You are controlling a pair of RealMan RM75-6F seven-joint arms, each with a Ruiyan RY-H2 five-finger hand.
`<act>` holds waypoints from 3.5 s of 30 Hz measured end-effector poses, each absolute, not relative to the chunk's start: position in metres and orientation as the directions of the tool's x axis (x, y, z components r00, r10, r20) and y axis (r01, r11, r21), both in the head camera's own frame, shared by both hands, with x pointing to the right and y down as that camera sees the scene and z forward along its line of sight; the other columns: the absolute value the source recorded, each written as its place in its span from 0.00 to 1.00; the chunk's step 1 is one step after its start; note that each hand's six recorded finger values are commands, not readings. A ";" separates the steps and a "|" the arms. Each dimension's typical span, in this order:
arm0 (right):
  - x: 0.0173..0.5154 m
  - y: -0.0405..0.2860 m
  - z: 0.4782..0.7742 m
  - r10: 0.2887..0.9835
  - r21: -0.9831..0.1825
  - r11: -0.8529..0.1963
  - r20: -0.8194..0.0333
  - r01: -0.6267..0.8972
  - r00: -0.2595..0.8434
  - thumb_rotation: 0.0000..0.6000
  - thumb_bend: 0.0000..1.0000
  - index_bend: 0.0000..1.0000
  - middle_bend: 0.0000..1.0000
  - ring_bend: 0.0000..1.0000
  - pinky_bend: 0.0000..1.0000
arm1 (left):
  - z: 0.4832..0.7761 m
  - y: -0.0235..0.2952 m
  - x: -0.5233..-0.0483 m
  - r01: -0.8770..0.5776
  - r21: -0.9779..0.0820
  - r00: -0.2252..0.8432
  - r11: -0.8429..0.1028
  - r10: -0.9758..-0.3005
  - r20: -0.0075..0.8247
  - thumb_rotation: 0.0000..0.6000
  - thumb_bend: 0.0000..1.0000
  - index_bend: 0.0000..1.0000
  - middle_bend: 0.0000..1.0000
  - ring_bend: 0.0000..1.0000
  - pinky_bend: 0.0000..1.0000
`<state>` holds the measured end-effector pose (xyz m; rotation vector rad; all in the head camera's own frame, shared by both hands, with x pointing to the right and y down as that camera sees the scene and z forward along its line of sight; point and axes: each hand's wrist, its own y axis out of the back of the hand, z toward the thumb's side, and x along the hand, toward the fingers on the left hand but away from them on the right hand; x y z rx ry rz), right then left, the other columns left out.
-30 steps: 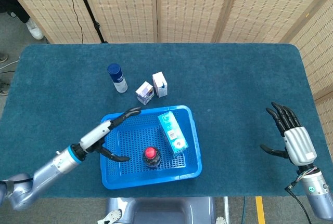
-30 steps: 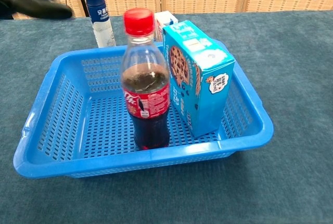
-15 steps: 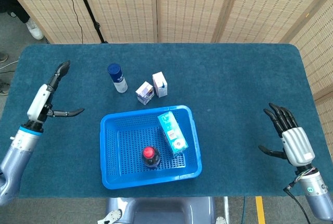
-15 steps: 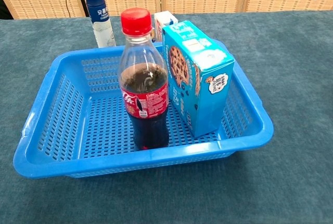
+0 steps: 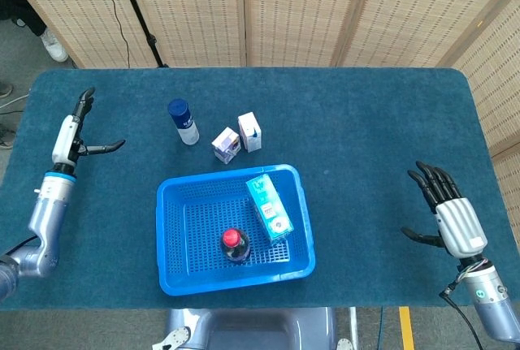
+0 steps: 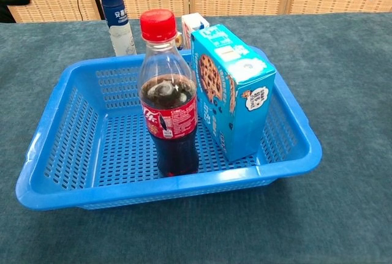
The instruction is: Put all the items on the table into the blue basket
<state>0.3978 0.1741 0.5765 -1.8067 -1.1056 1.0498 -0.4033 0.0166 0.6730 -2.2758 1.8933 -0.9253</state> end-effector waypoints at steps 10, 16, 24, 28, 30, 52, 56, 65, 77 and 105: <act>0.400 0.172 0.580 0.922 -0.890 -0.346 -0.264 0.297 0.282 1.00 0.00 0.04 0.00 0.00 0.05 | 0.722 -0.003 -0.353 -0.819 -0.443 0.111 -0.366 -0.857 0.502 1.00 0.06 0.00 0.00 0.00 0.00; 0.401 0.171 0.582 0.922 -0.890 -0.348 -0.268 0.296 0.279 1.00 0.00 0.04 0.00 0.00 0.05 | 0.734 -0.016 -0.327 -0.780 -0.469 0.126 -0.415 -0.837 0.532 1.00 0.06 0.00 0.00 0.00 0.00; 0.405 0.170 0.582 0.925 -0.890 -0.346 -0.270 0.297 0.269 1.00 0.00 0.04 0.00 0.00 0.05 | 0.744 -0.024 -0.294 -0.774 -0.445 0.160 -0.452 -0.818 0.552 1.00 0.08 0.00 0.00 0.00 0.00; 0.406 0.170 0.582 0.925 -0.889 -0.346 -0.270 0.299 0.266 1.00 0.00 0.04 0.00 0.00 0.05 | 0.750 -0.027 -0.278 -0.771 -0.442 0.169 -0.459 -0.816 0.553 1.00 0.24 0.00 0.00 0.00 0.03; 0.407 0.169 0.582 0.927 -0.890 -0.344 -0.269 0.301 0.263 1.00 0.00 0.04 0.00 0.00 0.05 | 0.752 -0.028 -0.273 -0.775 -0.440 0.165 -0.453 -0.817 0.552 1.00 0.41 0.05 0.01 0.01 0.12; 0.406 0.170 0.582 0.926 -0.889 -0.345 -0.270 0.302 0.265 1.00 0.00 0.04 0.00 0.00 0.05 | 0.726 -0.034 -0.262 -0.796 -0.442 0.207 -0.412 -0.873 0.441 1.00 0.65 0.48 0.32 0.26 0.34; 0.404 0.171 0.582 0.924 -0.889 -0.347 -0.269 0.300 0.273 1.00 0.00 0.04 0.00 0.00 0.05 | 0.701 -0.030 -0.260 -0.797 -0.417 0.275 -0.436 -0.878 0.392 1.00 0.65 0.48 0.32 0.26 0.34; 0.401 0.172 0.581 0.923 -0.890 -0.346 -0.266 0.297 0.276 1.00 0.00 0.04 0.00 0.00 0.05 | 0.630 0.013 -0.246 -0.736 -0.310 0.520 -0.602 -0.796 0.309 1.00 0.63 0.48 0.32 0.26 0.34; 0.404 0.170 0.580 0.930 -0.892 -0.333 -0.259 0.304 0.260 1.00 0.00 0.04 0.00 0.00 0.05 | 0.600 0.096 -0.251 -0.565 -0.244 0.719 -0.788 -0.616 0.322 1.00 0.62 0.48 0.32 0.26 0.34; 0.406 0.170 0.580 0.931 -0.893 -0.333 -0.261 0.301 0.255 1.00 0.00 0.04 0.00 0.00 0.05 | 0.654 0.144 -0.191 -0.413 -0.212 0.802 -0.885 -0.464 0.375 1.00 0.35 0.00 0.00 0.00 0.00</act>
